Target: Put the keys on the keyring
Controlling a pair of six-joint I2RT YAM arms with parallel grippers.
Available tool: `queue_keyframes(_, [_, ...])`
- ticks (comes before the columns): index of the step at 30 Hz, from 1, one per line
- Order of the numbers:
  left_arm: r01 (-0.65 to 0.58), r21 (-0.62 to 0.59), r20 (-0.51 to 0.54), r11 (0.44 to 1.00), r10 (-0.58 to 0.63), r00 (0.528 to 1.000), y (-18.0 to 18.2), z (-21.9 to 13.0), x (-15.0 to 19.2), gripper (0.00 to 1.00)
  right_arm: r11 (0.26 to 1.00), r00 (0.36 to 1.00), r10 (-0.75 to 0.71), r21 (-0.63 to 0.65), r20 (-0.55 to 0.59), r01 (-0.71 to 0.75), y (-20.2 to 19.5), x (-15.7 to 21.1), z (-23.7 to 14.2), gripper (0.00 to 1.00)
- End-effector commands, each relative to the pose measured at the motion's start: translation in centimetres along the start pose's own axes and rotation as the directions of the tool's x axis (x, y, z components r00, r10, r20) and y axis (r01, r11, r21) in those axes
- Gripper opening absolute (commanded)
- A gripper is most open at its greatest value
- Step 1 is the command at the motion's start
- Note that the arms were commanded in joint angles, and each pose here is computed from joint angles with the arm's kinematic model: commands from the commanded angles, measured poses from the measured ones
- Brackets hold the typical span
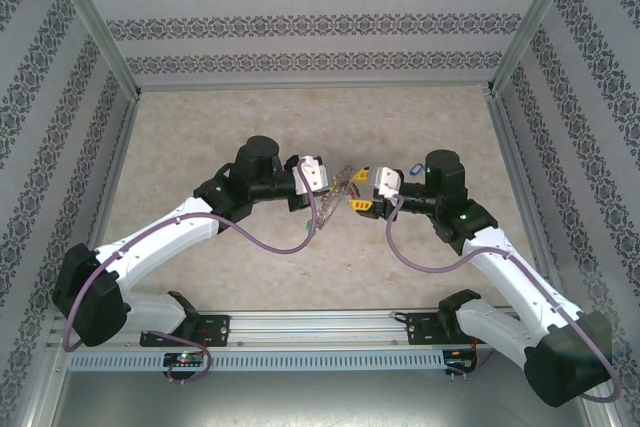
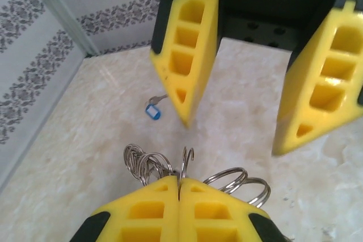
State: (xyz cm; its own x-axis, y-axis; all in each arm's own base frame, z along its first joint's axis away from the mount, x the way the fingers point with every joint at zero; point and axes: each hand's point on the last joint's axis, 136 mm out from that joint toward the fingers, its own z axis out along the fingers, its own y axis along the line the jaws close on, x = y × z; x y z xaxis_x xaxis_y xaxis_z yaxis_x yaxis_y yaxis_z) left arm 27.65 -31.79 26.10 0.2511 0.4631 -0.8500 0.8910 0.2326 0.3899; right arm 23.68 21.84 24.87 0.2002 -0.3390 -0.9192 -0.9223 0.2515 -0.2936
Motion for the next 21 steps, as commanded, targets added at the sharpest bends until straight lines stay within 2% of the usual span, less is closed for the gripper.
queue_keyframes(1, [-0.102,-0.077,0.028,0.992,0.104,0.994,1.6,-0.6,-2.0,0.0,0.999,0.999,0.029,0.044,-0.023,-0.028,-0.5,0.4,-0.8,0.49])
queue_keyframes(3, [-0.095,-0.08,0.004,0.992,0.096,0.995,1.9,-0.3,-1.6,0.0,0.979,0.991,0.108,0.184,-0.077,-0.093,-2.9,1.1,-1.4,0.54])
queue_keyframes(4, [-0.094,-0.087,-0.004,0.992,0.094,0.996,2.1,-0.3,-1.5,0.0,0.941,0.977,0.183,0.306,-0.112,-0.141,-4.9,2.1,-2.0,0.6])
queue_keyframes(5, [-0.091,-0.099,-0.016,0.991,0.09,0.996,2.4,-0.2,-1.4,0.0,0.868,0.95,0.281,0.458,-0.135,-0.192,-7.3,3.3,-3.1,0.69])
queue_keyframes(6, [-0.083,-0.119,-0.031,0.989,0.08,0.996,2.9,-0.2,-1.3,0.0,0.76,0.914,0.385,0.606,-0.13,-0.234,-9.7,4.7,-4.7,0.72])
queue_keyframes(7, [-0.067,-0.141,-0.055,0.988,0.059,0.997,3.6,-0.3,-1.0,0.0,0.609,0.855,0.511,0.739,-0.089,-0.287,-11.9,6.7,-6.8,0.68])
queue_keyframes(8, [-0.051,-0.159,-0.08,0.986,0.038,0.996,4.1,-0.3,-0.6,0.0,0.45,0.772,0.635,0.82,-0.017,-0.352,-13.2,8.7,-8.8,0.63])
queue_keyframes(9, [-0.036,-0.173,-0.094,0.984,0.02,0.995,4.6,-0.4,-0.3,0.0,0.31,0.683,0.728,0.858,0.062,-0.409,-13.9,10.4,-10.4,0.6])
queue_keyframes(10, [-0.019,-0.187,-0.106,0.982,-0.001,0.994,5.1,-0.5,0.1,0.0,0.152,0.556,0.817,0.874,0.151,-0.461,-14.2,12.3,-12.0,0.59])
queue_keyframes(11, [-0.004,-0.204,-0.113,0.979,-0.02,0.993,5.6,-0.7,0.5,0.0,0.039,0.432,0.877,0.864,0.211,-0.502,-14.0,14.1,-12.6,0.57])
queue_keyframes(12, [0.012,-0.214,-0.119,0.977,-0.038,0.992,6.0,-0.8,0.9,0.0,-0.005,0.351,0.908,0.842,0.23,-0.539,-13.9,15.1,-12.5,0.56])
queue_keyframes(14, [0.057,-0.22,-0.123,0.974,-0.086,0.989,6.5,-1.0,1.7,0.0,-0.045,0.225,0.948,0.797,0.224,-0.602,-13.4,17.5,-11.3,0.51])
queue_keyframes(17, [0.092,-0.223,-0.12,0.97,-0.121,0.985,7.0,-1.4,2.3,0.0,-0.106,0.08,0.98,0.813,0.183,-0.572,-13.2,21.3,-11.2,0.44])
queue_keyframes(19, [0.101,-0.223,-0.127,0.97,-0.131,0.983,7.0,-1.6,2.6,0.0,-0.121,0.005,0.989,0.828,0.148,-0.548,-13.6,23.1,-10.9,0.41])
queue_keyframes(21, [0.107,-0.217,-0.125,0.97,-0.136,0.983,6.9,-1.8,2.7,0.0,-0.134,-0.015,0.989,0.843,0.148,-0.521,-14.6,24.1,-10.4,0.38])
